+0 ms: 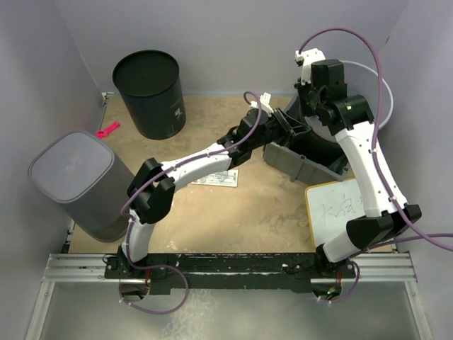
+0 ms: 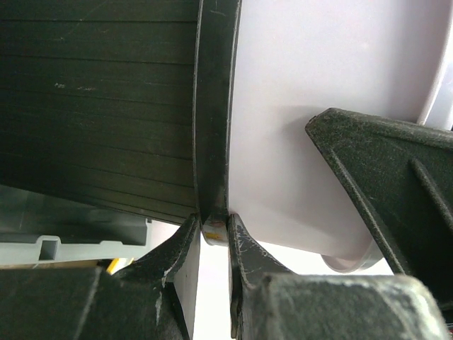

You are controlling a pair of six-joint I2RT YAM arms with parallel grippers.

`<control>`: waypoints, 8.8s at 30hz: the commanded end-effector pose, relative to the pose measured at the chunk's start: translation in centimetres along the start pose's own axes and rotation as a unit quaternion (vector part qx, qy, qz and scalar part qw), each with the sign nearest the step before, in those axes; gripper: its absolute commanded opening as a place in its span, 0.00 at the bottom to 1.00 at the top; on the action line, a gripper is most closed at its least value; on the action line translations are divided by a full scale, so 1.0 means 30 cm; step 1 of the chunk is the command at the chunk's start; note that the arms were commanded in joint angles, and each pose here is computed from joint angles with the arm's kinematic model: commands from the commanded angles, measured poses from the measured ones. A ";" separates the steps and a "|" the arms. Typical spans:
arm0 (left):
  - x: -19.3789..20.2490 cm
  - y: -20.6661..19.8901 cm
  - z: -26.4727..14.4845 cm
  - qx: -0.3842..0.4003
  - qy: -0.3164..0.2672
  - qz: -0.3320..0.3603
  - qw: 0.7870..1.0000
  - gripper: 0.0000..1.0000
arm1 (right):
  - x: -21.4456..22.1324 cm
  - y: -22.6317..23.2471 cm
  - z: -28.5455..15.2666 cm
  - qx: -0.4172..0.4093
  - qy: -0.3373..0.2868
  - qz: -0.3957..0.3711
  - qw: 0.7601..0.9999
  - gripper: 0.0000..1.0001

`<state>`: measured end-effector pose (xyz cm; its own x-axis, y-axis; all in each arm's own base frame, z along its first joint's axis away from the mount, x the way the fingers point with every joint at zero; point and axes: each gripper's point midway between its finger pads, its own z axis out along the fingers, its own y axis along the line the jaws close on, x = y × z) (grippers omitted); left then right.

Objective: Turn the large container upside down

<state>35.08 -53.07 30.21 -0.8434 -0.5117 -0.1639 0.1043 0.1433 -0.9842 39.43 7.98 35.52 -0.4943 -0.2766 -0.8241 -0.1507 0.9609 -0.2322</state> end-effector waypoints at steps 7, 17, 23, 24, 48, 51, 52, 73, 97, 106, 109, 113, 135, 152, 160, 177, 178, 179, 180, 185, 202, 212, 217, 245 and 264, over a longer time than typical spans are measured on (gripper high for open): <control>-0.058 0.184 0.035 -0.057 -0.048 -0.033 0.997 0.00 | -0.239 -0.022 -0.242 -0.007 -0.164 0.017 0.986 0.00; -0.059 0.295 0.029 -0.089 -0.051 -0.041 0.994 0.00 | -0.292 -0.042 -0.336 -0.011 -0.204 0.028 0.978 0.00; -0.086 0.346 0.010 -0.104 -0.058 -0.042 0.992 0.00 | -0.282 -0.036 -0.356 -0.020 -0.215 0.008 0.976 0.00; -0.099 0.351 0.005 -0.106 -0.062 -0.041 0.992 0.00 | -0.273 -0.033 -0.355 -0.022 -0.214 -0.002 0.976 0.00; -0.380 0.177 -0.112 -0.067 -0.095 0.012 0.993 0.00 | -0.046 -0.017 -0.295 -0.024 -0.153 -0.140 0.978 0.00; -0.390 0.173 -0.098 -0.063 -0.090 0.015 0.994 0.00 | -0.047 -0.006 -0.310 -0.035 -0.162 -0.144 0.976 0.00; -0.393 0.173 -0.092 -0.062 -0.088 0.016 0.994 0.00 | -0.049 -0.003 -0.312 -0.038 -0.163 -0.145 0.975 0.00; -0.532 0.249 -0.013 -0.085 -0.088 0.035 0.992 0.00 | -0.060 0.007 -0.424 -0.061 -0.226 -0.233 0.944 0.00; -0.529 -0.056 -0.191 0.013 -0.114 0.125 0.986 0.52 | -0.119 -0.018 -0.348 -0.023 -0.222 -0.116 0.968 0.00; -0.256 -0.098 -0.240 0.054 -0.069 0.155 0.984 0.59 | -0.142 -0.029 -0.288 -0.002 -0.205 -0.064 0.977 0.00; -0.151 -0.118 -0.221 0.071 -0.021 0.168 0.983 0.55 | -0.144 -0.041 -0.278 0.010 -0.197 -0.054 0.979 0.00; -0.078 -0.104 -0.207 0.099 -0.002 0.130 0.987 0.53 | -0.158 -0.046 -0.280 0.014 -0.201 -0.041 0.979 0.00; 0.028 -0.134 -0.105 0.121 0.033 0.102 0.987 0.41 | -0.186 -0.027 -0.271 0.000 -0.206 -0.033 0.978 0.00; 0.000 -0.032 -0.045 0.056 0.010 0.087 0.995 0.00 | -0.211 -0.040 -0.355 -0.013 -0.218 -0.046 0.975 0.00; -0.030 0.006 -0.031 0.044 0.004 0.077 0.996 0.00 | -0.278 -0.101 -0.490 0.006 -0.261 -0.068 0.963 0.00; -0.090 0.050 0.009 0.024 0.007 0.093 0.995 0.05 | -0.390 -0.145 -0.878 -0.030 -0.431 -0.027 0.902 0.00; -0.091 0.037 0.005 0.024 0.008 0.101 0.995 0.09 | -0.393 -0.139 -0.887 -0.035 -0.438 -0.027 0.898 0.00; -0.095 0.025 -0.001 0.022 0.008 0.110 0.994 0.17 | -0.396 -0.133 -0.894 -0.041 -0.444 -0.027 0.895 0.00; -0.099 0.005 -0.011 0.023 0.007 0.122 0.992 0.24 | -0.399 -0.125 -0.902 -0.047 -0.452 -0.027 0.891 0.00; -0.146 -0.118 -0.084 0.037 -0.009 0.182 0.983 0.47 | -0.411 -0.088 -0.927 -0.078 -0.478 -0.023 0.875 0.00; -0.498 0.088 -0.378 -0.068 -0.107 0.172 0.977 0.50 | -0.432 -0.074 -0.922 -0.091 -0.507 0.017 0.857 0.00; -0.476 0.317 -0.258 -0.096 -0.066 0.158 0.981 0.50 | -0.422 -0.057 -0.915 -0.104 -0.498 0.015 0.861 0.00; -0.461 0.402 -0.189 -0.099 -0.044 0.153 0.982 0.50 | -0.418 -0.049 -0.903 -0.108 -0.493 0.012 0.863 0.00; -0.210 0.350 -0.242 -0.099 0.038 0.202 0.973 0.47 | -0.387 0.035 -0.753 -0.148 -0.444 0.019 0.884 0.00; -0.672 0.185 -1.055 -0.287 -0.241 0.253 0.892 0.48 | -0.488 0.326 -0.582 -0.356 -0.417 0.071 0.834 0.00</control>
<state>37.32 -19.59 26.42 -0.5599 -0.5246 -0.6414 0.0632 0.7448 -0.6643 31.04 18.67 49.06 0.0445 0.0613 -0.9971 -0.6467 0.7625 0.0180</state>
